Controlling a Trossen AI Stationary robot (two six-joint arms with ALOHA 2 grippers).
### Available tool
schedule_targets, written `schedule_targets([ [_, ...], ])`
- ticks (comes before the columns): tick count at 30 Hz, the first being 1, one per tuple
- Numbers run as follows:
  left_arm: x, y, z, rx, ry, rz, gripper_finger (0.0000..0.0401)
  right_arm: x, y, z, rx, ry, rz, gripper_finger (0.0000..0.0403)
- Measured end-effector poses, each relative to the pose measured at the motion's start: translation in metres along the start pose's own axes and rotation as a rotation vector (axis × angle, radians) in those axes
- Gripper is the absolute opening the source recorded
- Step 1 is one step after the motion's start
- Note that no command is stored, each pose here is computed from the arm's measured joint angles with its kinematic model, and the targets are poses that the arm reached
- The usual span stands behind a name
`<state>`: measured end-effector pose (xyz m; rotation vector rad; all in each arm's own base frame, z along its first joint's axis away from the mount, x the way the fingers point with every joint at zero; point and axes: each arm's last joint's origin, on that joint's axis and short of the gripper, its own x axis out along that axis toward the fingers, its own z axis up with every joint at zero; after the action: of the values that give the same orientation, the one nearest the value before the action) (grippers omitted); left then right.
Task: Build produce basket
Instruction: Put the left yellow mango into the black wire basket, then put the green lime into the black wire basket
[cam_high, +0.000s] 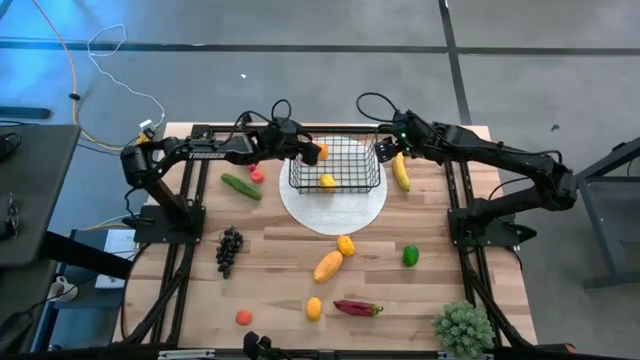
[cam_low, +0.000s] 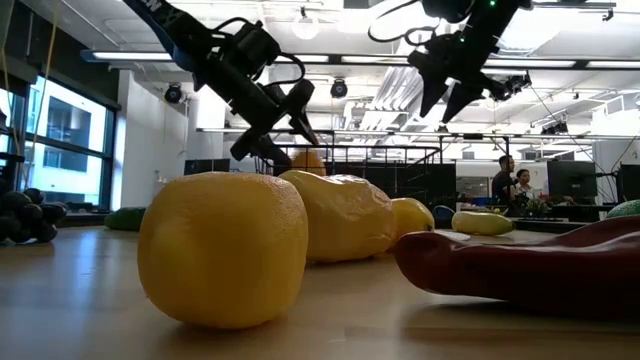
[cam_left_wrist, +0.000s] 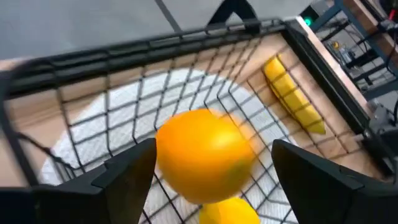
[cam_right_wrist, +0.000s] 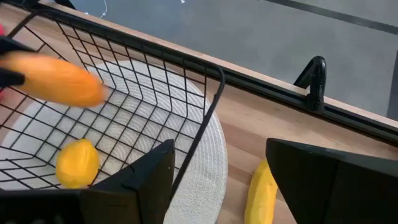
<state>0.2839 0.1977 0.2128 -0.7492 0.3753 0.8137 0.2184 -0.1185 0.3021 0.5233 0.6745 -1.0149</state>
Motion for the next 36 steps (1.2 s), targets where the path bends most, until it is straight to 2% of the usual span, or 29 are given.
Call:
schedule_targets([
  [5,-0.008,-0.007,0.014,0.019,-0.04,-0.013,0.0309,0.0,-0.001,-0.002,-0.004,0.022,-0.012,0.0233],
  [11,-0.023,-0.019,0.035,0.124,-0.019,0.009,0.031,-0.007,0.001,-0.012,0.012,0.09,0.004,0.0233],
  [20,-0.077,-0.034,0.058,0.322,0.067,0.053,0.031,-0.035,0.017,-0.04,0.182,0.211,0.077,0.0233],
  [27,-0.122,-0.032,0.055,0.352,0.14,0.006,0.031,-0.057,0.037,-0.071,0.338,0.36,0.106,0.0233],
  [36,-0.154,-0.038,0.042,0.427,0.214,-0.04,0.031,-0.082,0.054,-0.113,0.386,0.49,0.045,0.0233],
])
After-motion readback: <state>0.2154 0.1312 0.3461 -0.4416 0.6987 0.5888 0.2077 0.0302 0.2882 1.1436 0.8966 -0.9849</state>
